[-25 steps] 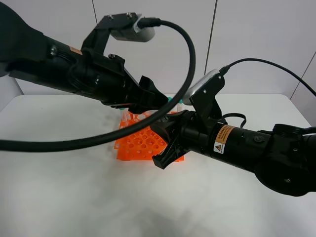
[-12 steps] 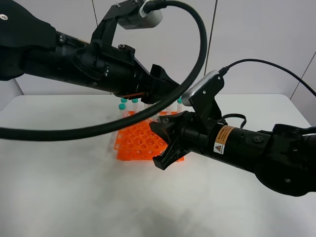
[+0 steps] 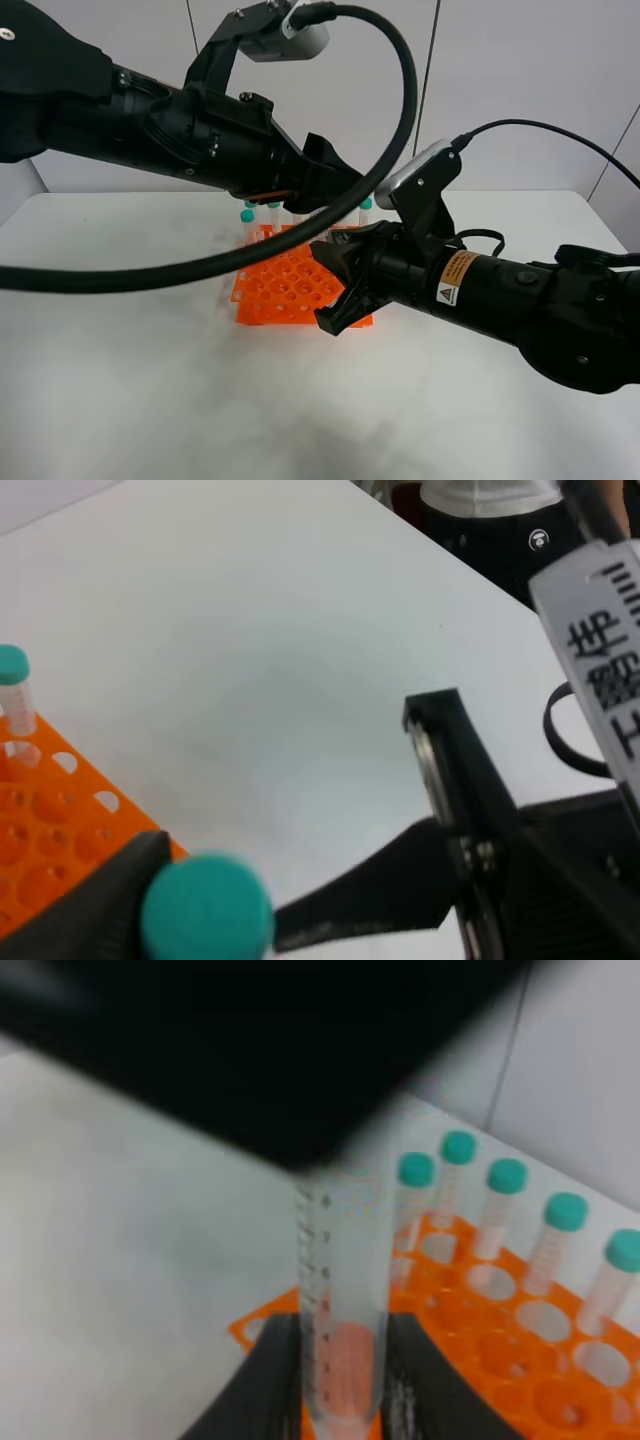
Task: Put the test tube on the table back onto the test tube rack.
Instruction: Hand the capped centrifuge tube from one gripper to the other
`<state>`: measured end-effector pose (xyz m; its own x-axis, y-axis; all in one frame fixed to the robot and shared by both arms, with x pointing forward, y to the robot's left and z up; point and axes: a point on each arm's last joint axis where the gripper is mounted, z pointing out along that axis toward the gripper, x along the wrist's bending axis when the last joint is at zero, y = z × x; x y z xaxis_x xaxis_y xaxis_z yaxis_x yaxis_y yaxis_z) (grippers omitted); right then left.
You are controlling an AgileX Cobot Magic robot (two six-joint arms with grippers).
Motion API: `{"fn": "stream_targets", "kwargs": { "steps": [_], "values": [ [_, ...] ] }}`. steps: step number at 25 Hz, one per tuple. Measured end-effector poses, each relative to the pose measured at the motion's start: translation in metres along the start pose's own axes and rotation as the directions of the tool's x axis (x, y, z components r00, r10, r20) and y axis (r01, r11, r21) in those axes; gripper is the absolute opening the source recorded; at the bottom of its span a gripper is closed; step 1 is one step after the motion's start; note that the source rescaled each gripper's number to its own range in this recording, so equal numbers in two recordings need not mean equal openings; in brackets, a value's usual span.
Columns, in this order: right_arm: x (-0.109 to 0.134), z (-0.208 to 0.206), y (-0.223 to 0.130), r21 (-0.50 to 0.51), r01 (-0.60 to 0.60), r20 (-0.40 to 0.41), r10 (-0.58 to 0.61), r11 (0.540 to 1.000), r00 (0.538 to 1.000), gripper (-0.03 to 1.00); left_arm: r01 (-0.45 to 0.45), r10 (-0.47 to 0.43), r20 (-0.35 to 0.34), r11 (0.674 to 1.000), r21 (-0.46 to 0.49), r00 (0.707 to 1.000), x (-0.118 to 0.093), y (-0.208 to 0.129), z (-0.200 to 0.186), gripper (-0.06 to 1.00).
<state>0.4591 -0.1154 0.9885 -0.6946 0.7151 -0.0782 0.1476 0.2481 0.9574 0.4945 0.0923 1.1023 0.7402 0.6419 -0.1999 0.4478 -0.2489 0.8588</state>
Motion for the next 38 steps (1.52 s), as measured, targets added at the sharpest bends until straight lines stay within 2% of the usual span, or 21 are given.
{"fn": "stream_targets", "kwargs": {
  "steps": [5, 12, 14, 19, 20, 36, 38],
  "values": [
    [-0.0048, -0.0002, -0.0004, 0.001, -0.01, 0.019, 0.01, 1.0, 1.0, 0.01, 0.011, -0.011, -0.021, 1.0, -0.006, 1.0, 0.0076, 0.0007, -0.002, 0.67],
    [-0.0047, -0.0003, 0.0004, -0.008, -0.005, 0.018, 0.005, 1.0, 1.0, 0.01, 0.004, -0.004, -0.023, 1.0, -0.007, 1.0, 0.0077, 0.0008, -0.002, 0.46],
    [-0.0047, -0.0003, 0.001, -0.014, -0.005, 0.018, 0.005, 1.0, 1.0, 0.01, -0.001, 0.001, -0.023, 1.0, -0.007, 1.0, 0.0077, 0.0008, -0.002, 0.38],
    [-0.0046, -0.0003, 0.0013, -0.018, -0.005, 0.017, 0.005, 1.0, 1.0, 0.01, -0.02, 0.02, -0.03, 1.0, -0.012, 0.999, 0.0088, 0.0014, -0.0022, 0.03],
    [-0.0046, -0.0003, 0.0013, -0.018, -0.005, 0.017, 0.005, 1.0, 1.0, 0.01, -0.027, 0.026, -0.031, 1.0, -0.012, 0.999, 0.0088, 0.0014, -0.0022, 0.0],
    [-0.0039, -0.0003, 0.0016, -0.022, 0.007, 0.009, -0.007, 1.0, 1.0, 0.02, -0.032, 0.031, -0.038, 0.999, -0.02, 0.999, 0.0094, 0.0021, -0.0022, 0.0],
    [-0.0034, -0.0003, 0.0016, -0.021, 0.02, 0.002, -0.02, 1.0, 1.0, 0.13, -0.024, 0.023, -0.04, 0.999, -0.027, 0.999, 0.0096, 0.0028, -0.0022, 0.0]
  ]
}}
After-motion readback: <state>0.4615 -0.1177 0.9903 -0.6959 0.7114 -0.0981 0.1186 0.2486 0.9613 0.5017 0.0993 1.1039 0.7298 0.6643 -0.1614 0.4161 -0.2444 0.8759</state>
